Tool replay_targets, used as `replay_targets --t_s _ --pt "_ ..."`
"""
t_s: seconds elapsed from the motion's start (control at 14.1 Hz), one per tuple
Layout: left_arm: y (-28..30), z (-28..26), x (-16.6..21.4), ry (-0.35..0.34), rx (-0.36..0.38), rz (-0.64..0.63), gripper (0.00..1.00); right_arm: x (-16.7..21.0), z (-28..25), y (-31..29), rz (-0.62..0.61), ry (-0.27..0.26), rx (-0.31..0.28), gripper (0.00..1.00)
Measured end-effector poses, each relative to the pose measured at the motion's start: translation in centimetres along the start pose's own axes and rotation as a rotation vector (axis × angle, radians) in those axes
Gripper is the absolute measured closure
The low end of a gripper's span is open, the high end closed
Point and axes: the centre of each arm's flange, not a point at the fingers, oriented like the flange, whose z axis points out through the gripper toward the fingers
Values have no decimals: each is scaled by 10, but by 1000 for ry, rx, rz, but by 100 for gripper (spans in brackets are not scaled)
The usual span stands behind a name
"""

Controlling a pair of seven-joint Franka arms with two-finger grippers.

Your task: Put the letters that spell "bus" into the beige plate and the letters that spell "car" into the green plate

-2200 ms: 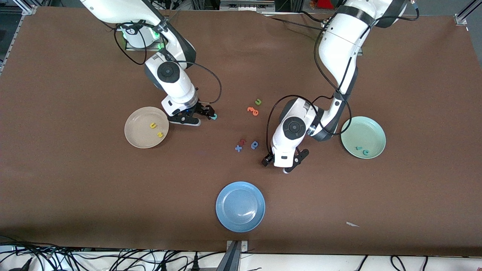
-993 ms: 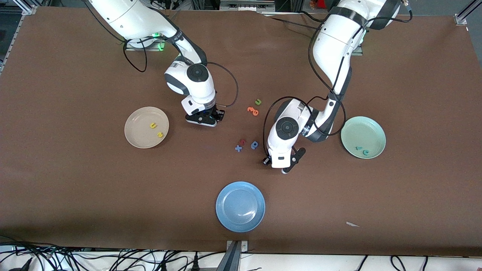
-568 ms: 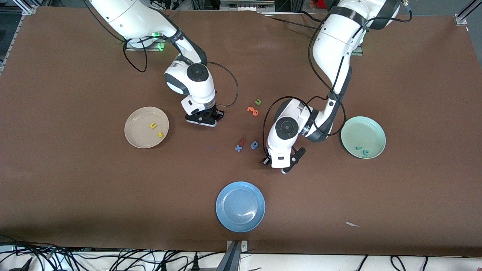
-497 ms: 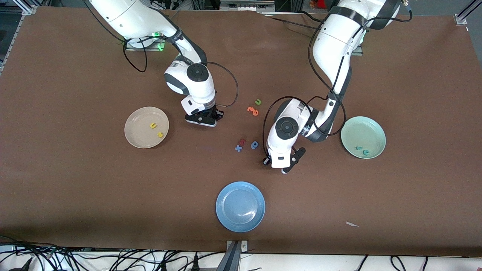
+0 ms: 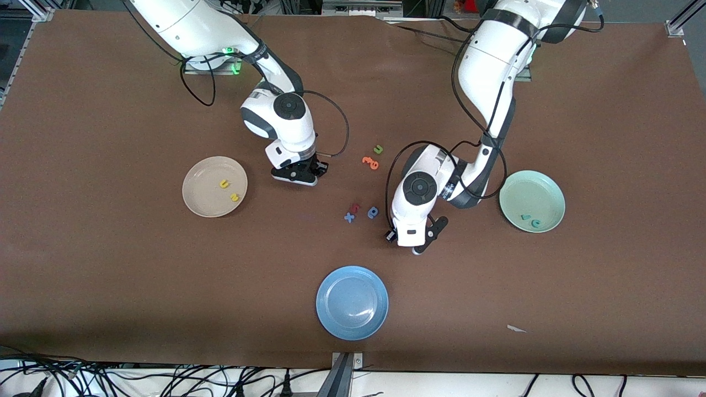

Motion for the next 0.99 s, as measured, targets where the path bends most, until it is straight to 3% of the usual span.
replay_targets --t_s 0.21,0.43,0.64,0.85,0.99 --pt "-17 -20 40 -21 76 109 72 -1 2 0 -1 -3 -2 30" --pt "-51 -44 90 -100 179 273 72 -5 4 -2 -9 -6 -4 3" --pt "-84 -69 133 -118 248 411 72 -13 6 -5 -23 -10 -7 6" --pt "-127 -80 168 -153 249 531 72 -21 8 -8 -38 -14 -10 11" --pt "-162 -79 193 -155 213 593 72 -21 5 -9 -42 -10 -8 26"
